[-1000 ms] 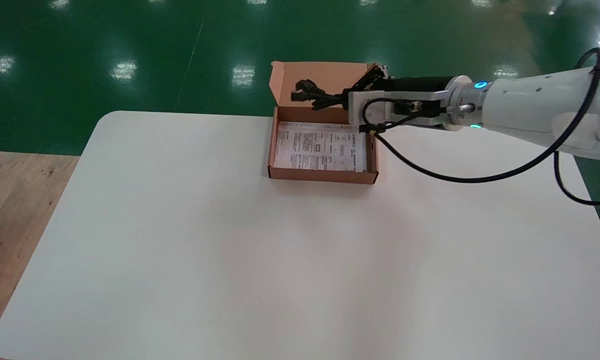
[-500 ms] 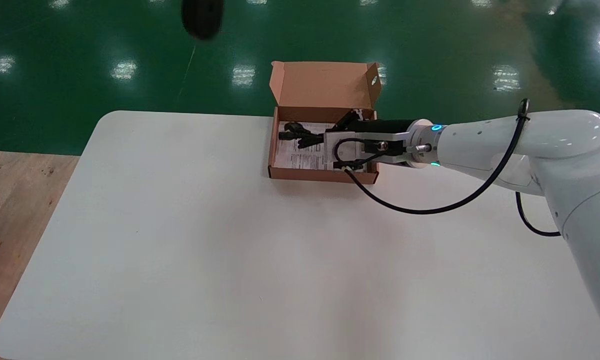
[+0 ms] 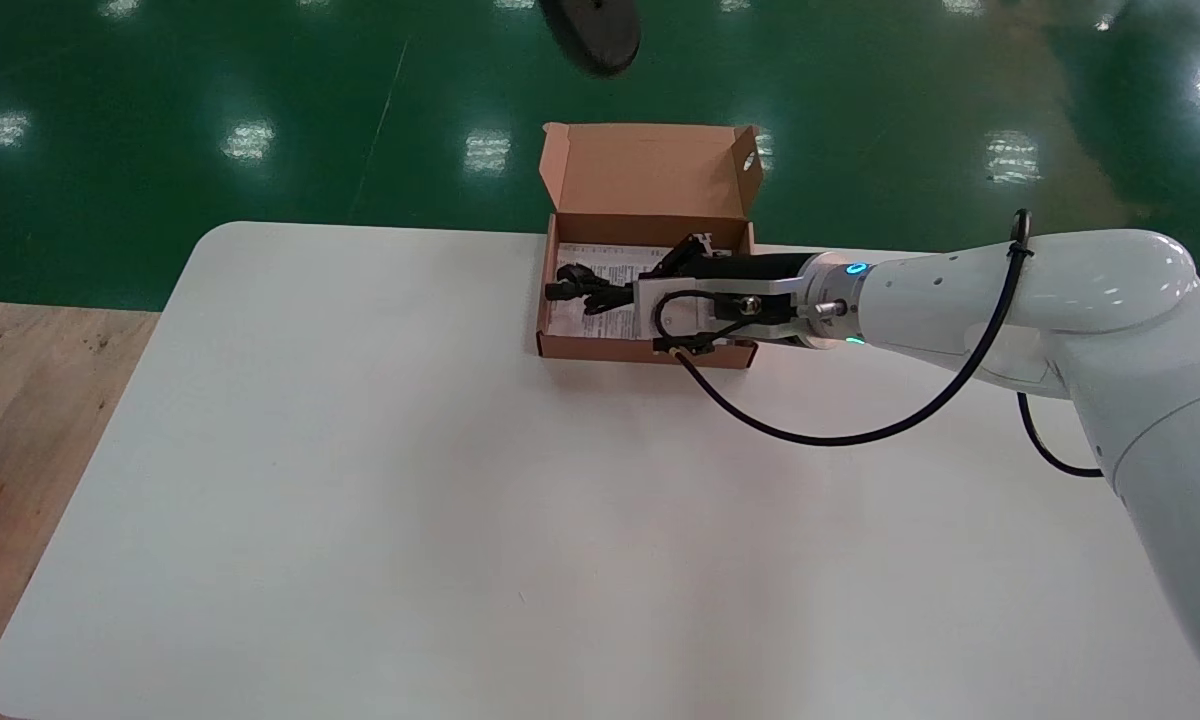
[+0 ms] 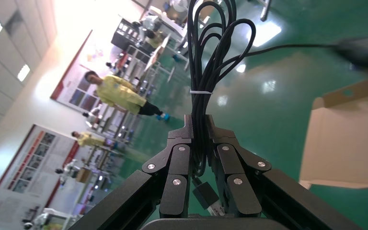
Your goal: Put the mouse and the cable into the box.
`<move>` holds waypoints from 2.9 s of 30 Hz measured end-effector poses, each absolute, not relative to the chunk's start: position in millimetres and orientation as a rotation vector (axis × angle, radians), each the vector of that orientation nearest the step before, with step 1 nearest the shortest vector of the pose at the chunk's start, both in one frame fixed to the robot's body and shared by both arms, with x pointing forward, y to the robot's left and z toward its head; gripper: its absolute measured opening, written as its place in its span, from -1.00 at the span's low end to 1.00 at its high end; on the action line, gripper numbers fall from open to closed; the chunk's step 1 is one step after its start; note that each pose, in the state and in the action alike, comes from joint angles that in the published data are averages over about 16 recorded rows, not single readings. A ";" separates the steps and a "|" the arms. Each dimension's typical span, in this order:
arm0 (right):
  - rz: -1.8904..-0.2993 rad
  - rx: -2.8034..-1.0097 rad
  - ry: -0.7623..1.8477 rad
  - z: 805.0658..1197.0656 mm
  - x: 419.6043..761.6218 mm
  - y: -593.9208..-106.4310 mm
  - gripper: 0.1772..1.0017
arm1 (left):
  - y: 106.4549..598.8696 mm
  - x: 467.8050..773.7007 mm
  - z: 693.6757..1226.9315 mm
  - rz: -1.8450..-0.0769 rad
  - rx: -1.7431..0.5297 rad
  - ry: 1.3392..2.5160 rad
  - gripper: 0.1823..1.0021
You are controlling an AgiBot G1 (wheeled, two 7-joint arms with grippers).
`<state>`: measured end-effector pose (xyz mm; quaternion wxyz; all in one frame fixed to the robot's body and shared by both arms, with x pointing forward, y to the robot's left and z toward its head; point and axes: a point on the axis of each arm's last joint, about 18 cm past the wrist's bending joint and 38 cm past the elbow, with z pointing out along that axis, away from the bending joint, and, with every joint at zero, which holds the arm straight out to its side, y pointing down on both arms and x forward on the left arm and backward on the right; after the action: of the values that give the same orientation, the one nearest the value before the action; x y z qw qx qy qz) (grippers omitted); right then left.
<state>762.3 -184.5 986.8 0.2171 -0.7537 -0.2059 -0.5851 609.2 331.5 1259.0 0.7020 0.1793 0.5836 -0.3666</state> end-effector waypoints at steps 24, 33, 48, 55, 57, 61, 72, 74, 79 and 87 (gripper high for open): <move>-1.832 -1.919 -0.060 1099.3 722.2 -374.8 -0.09 | 226.5 724.7 1127.2 -0.887 0.239 1.549 -0.90; -1.865 -1.916 -0.006 1111.6 677.6 -449.9 0.43 | 201.4 753.4 1073.1 -0.998 0.054 1.587 -0.90; -1.789 -1.953 -0.015 1099.3 651.2 -474.9 0.92 | 191.6 765.0 987.8 -1.462 -0.474 1.675 -0.90; -1.779 -1.972 -0.012 1095.5 648.4 -479.2 0.98 | 187.1 767.0 971.0 -1.526 -0.605 1.697 -0.90; -1.774 -1.976 -0.012 1094.0 648.4 -479.3 0.99 | 185.2 767.1 969.4 -1.528 -0.617 1.704 -0.90; -1.764 -1.981 -0.014 1091.8 648.8 -478.1 1.00 | 182.8 767.4 967.9 -1.525 -0.631 1.711 -0.87; -1.743 -1.977 -0.021 1089.0 649.8 -473.7 1.00 | 182.9 767.1 967.3 -1.526 -0.638 1.712 -0.62; -1.736 -1.967 -0.021 1088.5 650.0 -472.1 1.00 | 184.5 766.0 968.2 -1.535 -0.634 1.709 -0.54; -1.703 -1.928 -0.023 1086.0 650.2 -464.9 1.00 | 191.7 760.2 971.3 -1.572 -0.615 1.698 -0.31; -1.600 -1.834 -0.036 1078.0 646.1 -444.4 1.00 | 211.5 740.6 978.9 -1.668 -0.550 1.671 0.13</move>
<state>646.1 -444.4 1078.0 0.3466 -0.7067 -0.0140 -0.6167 740.6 211.5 978.9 0.3509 -0.2125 0.6455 -0.6443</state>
